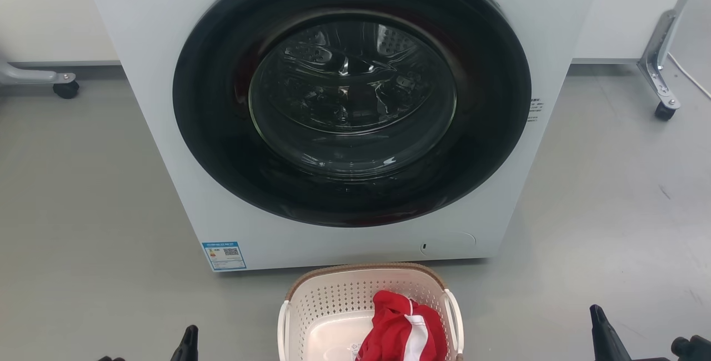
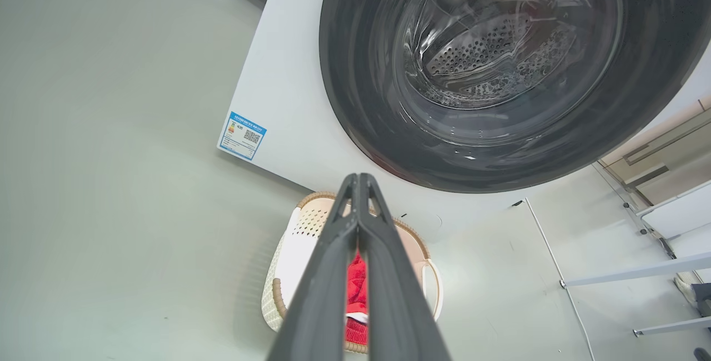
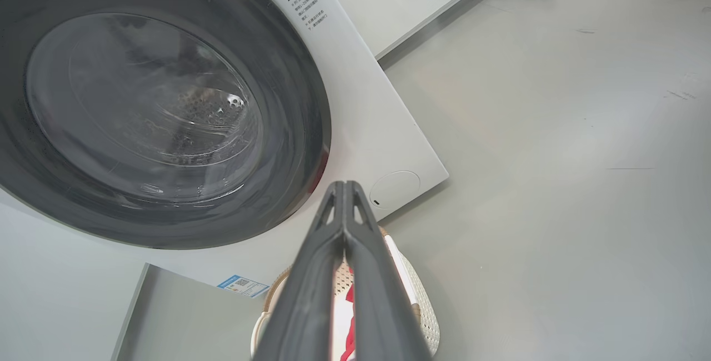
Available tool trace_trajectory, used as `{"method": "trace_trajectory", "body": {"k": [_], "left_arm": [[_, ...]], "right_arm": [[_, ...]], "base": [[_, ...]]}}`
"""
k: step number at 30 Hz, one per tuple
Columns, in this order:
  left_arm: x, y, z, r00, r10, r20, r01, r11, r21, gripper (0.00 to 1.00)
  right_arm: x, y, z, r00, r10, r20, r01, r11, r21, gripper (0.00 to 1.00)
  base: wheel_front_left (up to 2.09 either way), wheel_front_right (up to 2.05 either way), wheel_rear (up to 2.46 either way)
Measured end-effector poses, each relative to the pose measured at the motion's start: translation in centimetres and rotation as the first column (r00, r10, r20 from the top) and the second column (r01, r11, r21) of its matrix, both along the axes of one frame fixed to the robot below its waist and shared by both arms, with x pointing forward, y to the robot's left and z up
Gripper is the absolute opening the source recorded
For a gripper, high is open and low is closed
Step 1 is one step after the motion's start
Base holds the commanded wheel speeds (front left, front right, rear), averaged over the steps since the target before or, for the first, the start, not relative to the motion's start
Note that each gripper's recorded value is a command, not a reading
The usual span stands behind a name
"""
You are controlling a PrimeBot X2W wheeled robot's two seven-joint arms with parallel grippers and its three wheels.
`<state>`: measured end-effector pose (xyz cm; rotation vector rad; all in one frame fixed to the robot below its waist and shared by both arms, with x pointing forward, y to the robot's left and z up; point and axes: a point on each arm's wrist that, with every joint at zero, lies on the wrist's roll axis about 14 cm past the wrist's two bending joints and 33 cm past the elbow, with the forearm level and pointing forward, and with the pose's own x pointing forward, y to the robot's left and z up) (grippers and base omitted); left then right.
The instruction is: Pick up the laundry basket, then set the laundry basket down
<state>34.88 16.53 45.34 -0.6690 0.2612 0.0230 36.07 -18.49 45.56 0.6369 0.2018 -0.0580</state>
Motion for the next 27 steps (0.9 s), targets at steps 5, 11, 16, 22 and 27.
{"method": "trace_trajectory", "body": {"k": [5,11,16,22,27], "left_arm": [[0.5,0.1,0.4,1.0,0.011,0.008,-0.01,0.998,-0.068,0.0],[0.5,0.4,0.1,0.999,0.033,-0.005,-0.033,0.988,-0.151,0.0],[0.9,0.4,0.5,0.999,0.046,-0.001,-0.045,0.974,-0.221,0.0],[1.0,0.7,0.4,0.998,0.067,-0.012,-0.067,0.952,-0.299,0.0],[1.3,0.9,0.7,0.997,0.08,-0.006,-0.077,0.928,-0.365,0.0]], "right_arm": [[0.5,-0.2,0.4,1.0,-0.017,0.005,0.016,0.997,0.074,0.0],[0.5,-0.4,0.2,0.999,-0.035,-0.008,0.036,0.986,0.16,0.0],[0.5,-0.5,0.2,0.998,-0.053,-0.016,0.055,0.971,0.234,0.0],[0.7,-0.6,0.3,0.998,-0.067,-0.018,0.069,0.945,0.321,0.0],[1.1,-0.8,0.8,0.997,-0.082,-0.008,0.078,0.918,0.39,0.0]], "base": [[0.0,0.0,0.0],[0.0,0.0,0.0],[0.0,0.0,0.0],[0.0,0.0,0.0],[0.0,0.0,0.0]]}}
